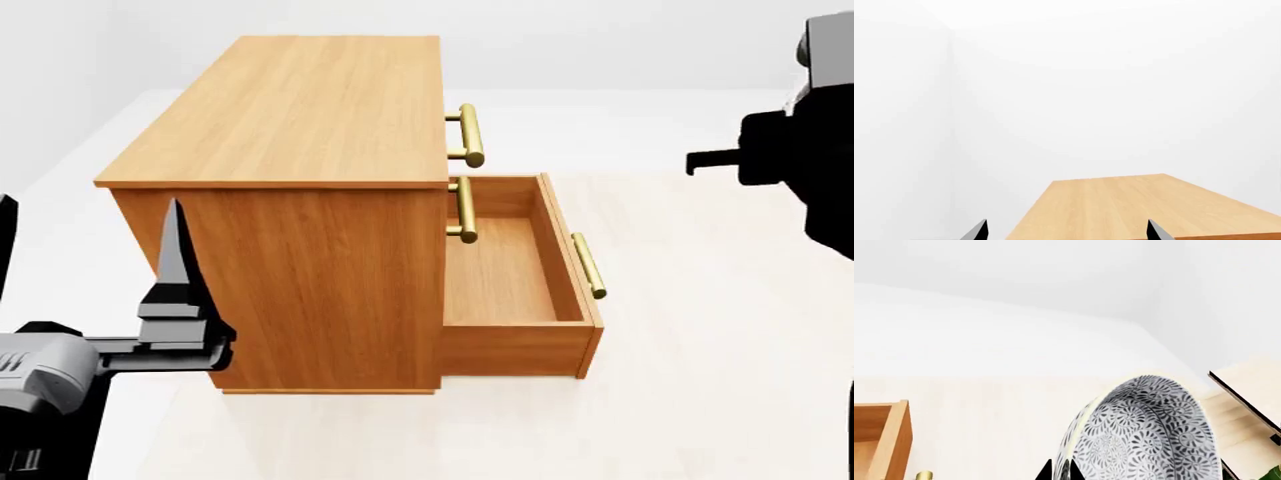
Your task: Put the bowl on top of the cabinet.
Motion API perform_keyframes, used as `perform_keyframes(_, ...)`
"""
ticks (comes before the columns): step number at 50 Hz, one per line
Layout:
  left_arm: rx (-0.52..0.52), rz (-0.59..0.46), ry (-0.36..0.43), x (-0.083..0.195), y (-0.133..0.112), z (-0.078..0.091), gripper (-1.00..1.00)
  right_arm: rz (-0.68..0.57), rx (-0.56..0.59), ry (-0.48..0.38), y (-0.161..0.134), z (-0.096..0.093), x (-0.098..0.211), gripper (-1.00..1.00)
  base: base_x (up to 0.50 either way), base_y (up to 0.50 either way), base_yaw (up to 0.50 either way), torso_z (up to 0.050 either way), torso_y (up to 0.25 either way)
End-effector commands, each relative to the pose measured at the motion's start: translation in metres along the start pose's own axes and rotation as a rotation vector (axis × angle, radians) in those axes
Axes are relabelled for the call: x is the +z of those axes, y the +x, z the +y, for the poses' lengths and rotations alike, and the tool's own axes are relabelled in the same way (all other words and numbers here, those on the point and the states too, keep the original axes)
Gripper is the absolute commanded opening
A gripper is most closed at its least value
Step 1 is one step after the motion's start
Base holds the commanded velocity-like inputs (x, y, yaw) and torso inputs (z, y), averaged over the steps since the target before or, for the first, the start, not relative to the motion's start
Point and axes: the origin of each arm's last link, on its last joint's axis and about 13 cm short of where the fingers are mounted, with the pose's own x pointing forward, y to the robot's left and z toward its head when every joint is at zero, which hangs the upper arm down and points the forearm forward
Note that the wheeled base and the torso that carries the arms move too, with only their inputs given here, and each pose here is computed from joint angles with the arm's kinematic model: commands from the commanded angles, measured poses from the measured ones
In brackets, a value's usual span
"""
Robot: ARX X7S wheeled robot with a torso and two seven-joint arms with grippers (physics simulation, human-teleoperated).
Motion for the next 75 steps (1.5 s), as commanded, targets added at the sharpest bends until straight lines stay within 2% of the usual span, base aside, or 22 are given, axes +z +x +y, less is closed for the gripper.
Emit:
perform_keyframes(1,0.0,0.002,-0.001,-0.001,0.0,0.0,1.0,-0.045,0.021,-0.067,0.005,0.01,0.045,-1.0,0.0,0.0,0.0,0.0,0.0)
perform_keyframes(24,-0.011,0.007,-0.006,-0.002,0.0,-0.002,1.0,-0.1,0.106,-0.168,0.003,0.039,0.107,-1.0,0.0,0.0,0.0,0.0,0.0)
perform_keyframes(36,-0.012,0.007,-0.01,-0.002,0.0,-0.002,1.0,-0.119,0.199,-0.2,-0.004,0.059,0.135,-1.0,0.0,0.0,0.0,0.0,0.0)
perform_keyframes(51,-0.012,0.012,-0.012,-0.004,0.002,-0.001,1.0,-0.173,0.312,-0.274,-0.034,0.087,0.154,-1.0,0.0,0.0,0.0,0.0,0.001)
perform_keyframes(59,-0.016,0.012,-0.012,-0.005,0.002,-0.002,1.0,-0.212,0.41,-0.301,-0.059,0.098,0.166,-1.0,0.0,0.0,0.0,0.0,0.001)
perform_keyframes(62,-0.018,0.012,-0.011,-0.005,0.001,-0.003,1.0,-0.225,0.416,-0.316,-0.066,0.101,0.171,-1.0,0.0,0.0,0.0,0.0,0.0)
perform_keyframes(75,-0.019,0.008,-0.013,-0.003,0.0,-0.003,1.0,-0.274,0.515,-0.372,-0.095,0.128,0.17,-1.0,0.0,0.0,0.0,0.0,0.0)
